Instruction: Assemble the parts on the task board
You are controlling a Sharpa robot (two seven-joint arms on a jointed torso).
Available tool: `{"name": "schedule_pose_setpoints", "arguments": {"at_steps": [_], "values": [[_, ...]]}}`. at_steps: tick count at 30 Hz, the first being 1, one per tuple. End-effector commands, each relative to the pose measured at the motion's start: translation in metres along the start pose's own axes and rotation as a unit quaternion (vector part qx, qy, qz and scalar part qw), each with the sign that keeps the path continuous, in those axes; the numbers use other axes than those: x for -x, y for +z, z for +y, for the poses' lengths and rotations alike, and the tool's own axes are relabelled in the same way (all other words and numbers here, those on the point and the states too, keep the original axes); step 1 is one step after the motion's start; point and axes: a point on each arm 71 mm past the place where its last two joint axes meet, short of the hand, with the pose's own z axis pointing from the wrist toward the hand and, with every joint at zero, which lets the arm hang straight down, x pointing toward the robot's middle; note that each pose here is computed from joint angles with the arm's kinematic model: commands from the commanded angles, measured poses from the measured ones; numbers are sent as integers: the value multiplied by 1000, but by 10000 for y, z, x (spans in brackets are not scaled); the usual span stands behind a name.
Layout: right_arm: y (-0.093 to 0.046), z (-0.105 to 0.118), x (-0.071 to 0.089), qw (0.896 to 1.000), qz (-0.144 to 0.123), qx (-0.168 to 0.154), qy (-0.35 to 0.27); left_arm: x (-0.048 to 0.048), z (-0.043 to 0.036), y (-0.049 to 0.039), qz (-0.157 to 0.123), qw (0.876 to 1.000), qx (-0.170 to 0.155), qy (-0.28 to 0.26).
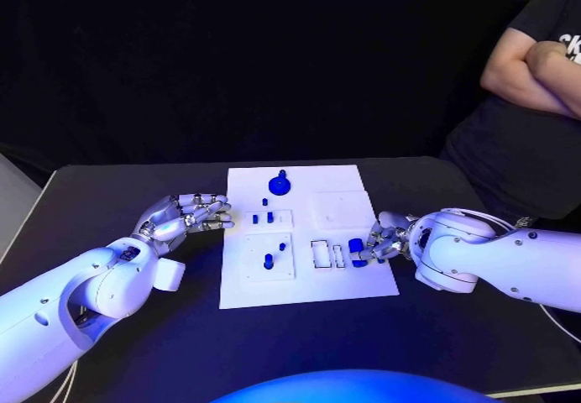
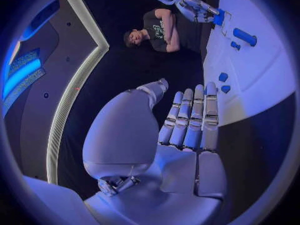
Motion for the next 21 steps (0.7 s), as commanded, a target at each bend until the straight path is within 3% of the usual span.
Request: {"name": "schedule_pose_setpoints", "arguments": {"at_steps": [1,21], "values": [[20,10,-45,1000,-5,-1,-6,-17,-7,1,4,1000,-4,1],[67,45,-57,999,-44,4,22,9,-3,-11,3,1000,-2,2]]}}
